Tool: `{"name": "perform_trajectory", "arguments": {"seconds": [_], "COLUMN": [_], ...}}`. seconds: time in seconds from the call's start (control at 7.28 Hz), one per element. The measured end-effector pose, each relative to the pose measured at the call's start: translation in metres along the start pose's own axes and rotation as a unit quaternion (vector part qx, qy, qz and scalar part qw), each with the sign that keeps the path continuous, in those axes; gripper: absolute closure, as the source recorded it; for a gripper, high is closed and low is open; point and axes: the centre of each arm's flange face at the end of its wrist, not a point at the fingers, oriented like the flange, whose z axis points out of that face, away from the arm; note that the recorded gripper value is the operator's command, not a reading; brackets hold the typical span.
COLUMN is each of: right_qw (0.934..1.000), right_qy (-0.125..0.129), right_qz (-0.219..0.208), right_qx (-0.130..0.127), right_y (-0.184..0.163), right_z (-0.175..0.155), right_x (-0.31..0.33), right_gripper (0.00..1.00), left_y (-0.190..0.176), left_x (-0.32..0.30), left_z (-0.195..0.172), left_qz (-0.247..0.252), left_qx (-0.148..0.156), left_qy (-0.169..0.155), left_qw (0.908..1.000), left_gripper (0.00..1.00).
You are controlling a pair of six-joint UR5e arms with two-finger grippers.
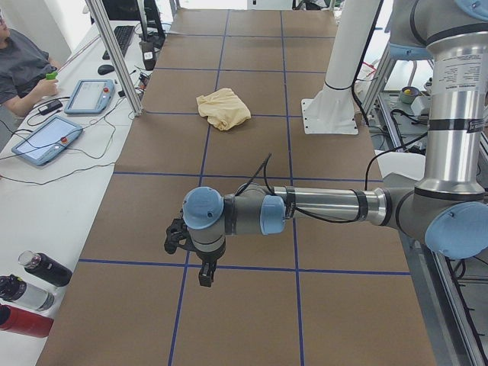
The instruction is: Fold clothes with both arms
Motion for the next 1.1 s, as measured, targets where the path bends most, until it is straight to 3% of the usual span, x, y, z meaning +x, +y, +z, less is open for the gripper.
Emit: {"name": "perform_trajectory", "arguments": {"seconds": [1.1], "right_qw": [0.9999], "right_qy": [-0.001], "right_qz": [-0.011], "right_qx": [0.008], "right_y": [-0.0013], "right_z": [-0.0004], "right_x": [-0.0037], "right_gripper": [0.0], "left_y": [0.0089], "left_x": [-0.0036], "left_z": [0.0066], "left_qz": [-0.006], "left_qx": [-0.006], "left_qy": [0.002], "left_qw": [1.0], "left_gripper": [0.0]}}
